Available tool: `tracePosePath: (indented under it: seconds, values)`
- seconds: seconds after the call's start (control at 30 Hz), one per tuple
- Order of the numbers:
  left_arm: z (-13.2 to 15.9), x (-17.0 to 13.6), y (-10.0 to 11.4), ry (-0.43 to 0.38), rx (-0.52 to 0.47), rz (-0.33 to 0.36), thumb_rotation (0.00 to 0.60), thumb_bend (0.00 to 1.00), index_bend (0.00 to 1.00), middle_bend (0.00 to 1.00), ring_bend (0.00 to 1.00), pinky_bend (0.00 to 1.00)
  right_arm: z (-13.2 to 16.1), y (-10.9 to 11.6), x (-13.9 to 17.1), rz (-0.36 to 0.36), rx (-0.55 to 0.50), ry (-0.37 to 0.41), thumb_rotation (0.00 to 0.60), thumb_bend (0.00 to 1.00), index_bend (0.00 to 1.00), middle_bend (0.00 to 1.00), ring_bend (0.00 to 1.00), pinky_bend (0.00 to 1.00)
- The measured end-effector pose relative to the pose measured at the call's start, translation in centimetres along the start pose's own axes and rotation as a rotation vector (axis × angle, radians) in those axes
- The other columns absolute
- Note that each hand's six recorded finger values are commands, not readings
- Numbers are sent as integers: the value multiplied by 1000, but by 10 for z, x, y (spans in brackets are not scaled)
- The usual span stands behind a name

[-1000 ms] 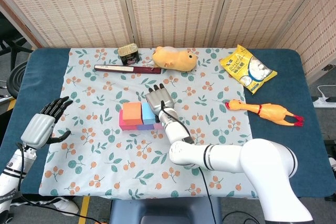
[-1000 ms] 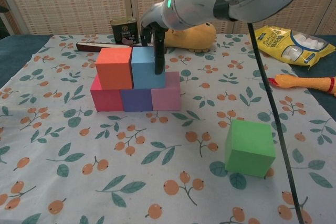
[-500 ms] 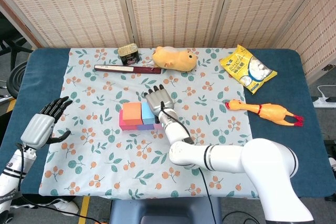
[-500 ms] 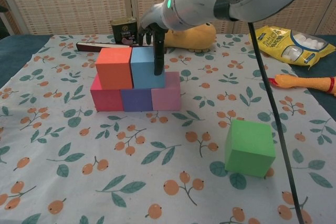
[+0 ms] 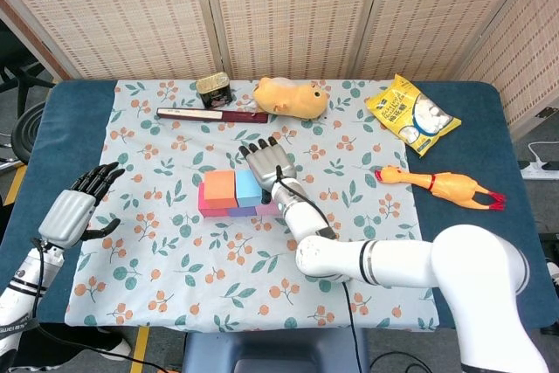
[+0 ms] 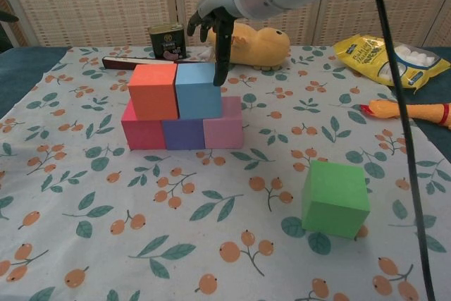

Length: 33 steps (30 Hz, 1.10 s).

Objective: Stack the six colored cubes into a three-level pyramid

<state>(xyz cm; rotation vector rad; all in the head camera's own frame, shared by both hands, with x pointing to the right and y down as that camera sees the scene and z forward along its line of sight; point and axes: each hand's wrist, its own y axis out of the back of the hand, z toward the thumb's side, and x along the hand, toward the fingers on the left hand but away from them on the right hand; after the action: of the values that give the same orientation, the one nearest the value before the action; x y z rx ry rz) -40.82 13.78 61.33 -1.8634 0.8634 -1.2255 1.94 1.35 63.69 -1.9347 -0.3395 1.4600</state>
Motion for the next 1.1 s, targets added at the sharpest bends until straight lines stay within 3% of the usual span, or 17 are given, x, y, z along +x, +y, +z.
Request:
tracePosePath:
  seconds: [0.23,0.4,0.73,1.1]
  values:
    - [6,4,0,-11,18,4,600,298,28,0,0,146,-37,16,26,-56,-65,27,600,0,39,101,0,1]
    - [9,7,3,-4,10,25,600,297,28,0,0,147,-63,12,47,-94,-101,59,600,0,92,186,0,149]
    - [9,9,2,24,1,35,600,298,28,0,0,150,-124,-24,101,-108,-172,65,600,0,97,201,0,210]
    - [3,10,0,104,-12,47,600,301,28,0,0,150,-152,-83,160,-116,-186,153,600,0,79,202,8,227]
